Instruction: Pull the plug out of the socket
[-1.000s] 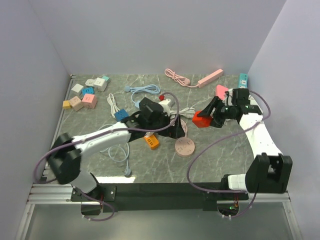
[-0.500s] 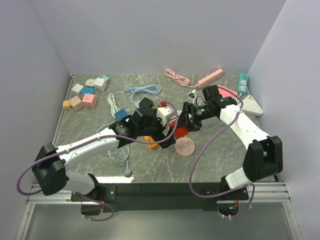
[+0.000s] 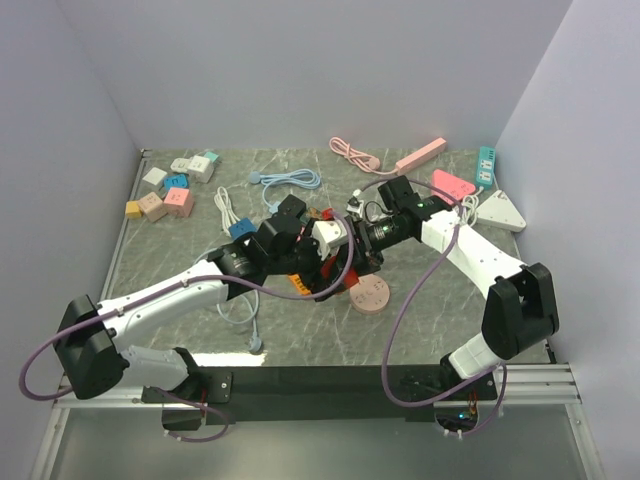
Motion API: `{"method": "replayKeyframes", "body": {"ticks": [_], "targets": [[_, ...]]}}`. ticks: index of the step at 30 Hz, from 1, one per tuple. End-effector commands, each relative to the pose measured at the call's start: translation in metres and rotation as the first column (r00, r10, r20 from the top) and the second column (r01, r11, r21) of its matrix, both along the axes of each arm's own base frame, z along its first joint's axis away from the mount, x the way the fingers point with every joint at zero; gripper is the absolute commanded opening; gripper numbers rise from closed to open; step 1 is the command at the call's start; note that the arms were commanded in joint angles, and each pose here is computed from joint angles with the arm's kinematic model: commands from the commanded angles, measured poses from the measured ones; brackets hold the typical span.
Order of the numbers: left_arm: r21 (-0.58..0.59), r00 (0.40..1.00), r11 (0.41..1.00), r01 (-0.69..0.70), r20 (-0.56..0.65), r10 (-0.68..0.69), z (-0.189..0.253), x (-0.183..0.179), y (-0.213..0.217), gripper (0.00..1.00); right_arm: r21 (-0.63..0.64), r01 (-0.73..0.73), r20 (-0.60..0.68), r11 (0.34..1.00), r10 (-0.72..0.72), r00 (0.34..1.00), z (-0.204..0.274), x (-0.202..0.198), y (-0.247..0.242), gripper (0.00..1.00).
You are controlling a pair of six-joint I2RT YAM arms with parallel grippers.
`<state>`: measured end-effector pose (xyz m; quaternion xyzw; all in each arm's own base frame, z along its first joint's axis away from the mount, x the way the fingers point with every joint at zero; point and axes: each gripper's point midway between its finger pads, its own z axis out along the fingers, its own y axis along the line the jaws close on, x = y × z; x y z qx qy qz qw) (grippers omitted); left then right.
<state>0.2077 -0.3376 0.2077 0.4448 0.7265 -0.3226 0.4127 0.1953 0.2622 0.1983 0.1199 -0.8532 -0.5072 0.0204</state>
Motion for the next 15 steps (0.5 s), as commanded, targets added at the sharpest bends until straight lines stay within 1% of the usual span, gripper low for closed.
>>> {"method": "replayKeyframes", "body": {"ticks": [1,2,5,6,8,9,10,11,12,13,14,15], "targets": [[0.008,0.993,0.994,0.113,-0.012,-0.113,-0.002,-0.017,-0.006,0.96,0.114,-0.064,0.044,0.991,0.059,0.997,0.035,-0.003,0.011,0.0],[0.011,0.992,0.992,0.125,-0.023,-0.125,-0.005,-0.021,-0.007,0.95,0.12,-0.068,0.042,0.99,0.064,0.997,0.035,-0.003,0.012,0.0],[0.027,0.988,0.989,0.147,-0.05,-0.145,-0.013,-0.028,-0.009,0.88,0.141,-0.094,0.038,0.986,0.09,0.995,0.038,-0.008,0.015,0.0],[0.031,0.988,0.989,0.146,-0.052,-0.145,-0.013,-0.028,-0.01,0.81,0.142,-0.098,0.038,0.985,0.093,0.995,0.038,-0.009,0.016,0.0],[0.041,0.987,0.988,0.147,-0.065,-0.144,-0.016,-0.028,-0.01,0.72,0.145,-0.1,0.04,0.984,0.095,0.995,0.04,-0.009,0.017,0.0],[0.046,0.987,0.988,0.147,-0.071,-0.143,-0.018,-0.028,-0.01,0.63,0.148,-0.101,0.044,0.984,0.096,0.994,0.042,-0.009,0.017,0.0],[0.048,0.988,0.988,0.144,-0.068,-0.14,-0.017,-0.027,-0.009,0.58,0.144,-0.097,0.037,0.985,0.093,0.995,0.041,-0.008,0.017,0.01],[0.051,0.988,0.988,0.145,-0.068,-0.141,-0.017,-0.028,-0.009,0.51,0.137,-0.094,0.04,0.986,0.089,0.995,0.04,-0.007,0.017,0.12],[0.056,0.988,0.989,0.14,-0.069,-0.136,-0.018,-0.027,-0.008,0.36,0.134,-0.092,0.04,0.987,0.087,0.995,0.04,-0.007,0.017,0.12],[0.062,0.989,0.989,0.137,-0.07,-0.132,-0.018,-0.026,-0.007,0.27,0.133,-0.093,0.038,0.987,0.088,0.995,0.039,-0.007,0.017,0.13],[0.07,0.991,0.99,0.122,-0.06,-0.118,-0.017,-0.023,-0.006,0.2,0.129,-0.088,0.037,0.988,0.084,0.996,0.038,-0.007,0.016,0.19],[0.073,0.993,0.991,0.113,-0.055,-0.109,-0.017,-0.022,-0.005,0.09,0.124,-0.086,0.038,0.989,0.081,0.996,0.038,-0.007,0.016,0.25]]}}
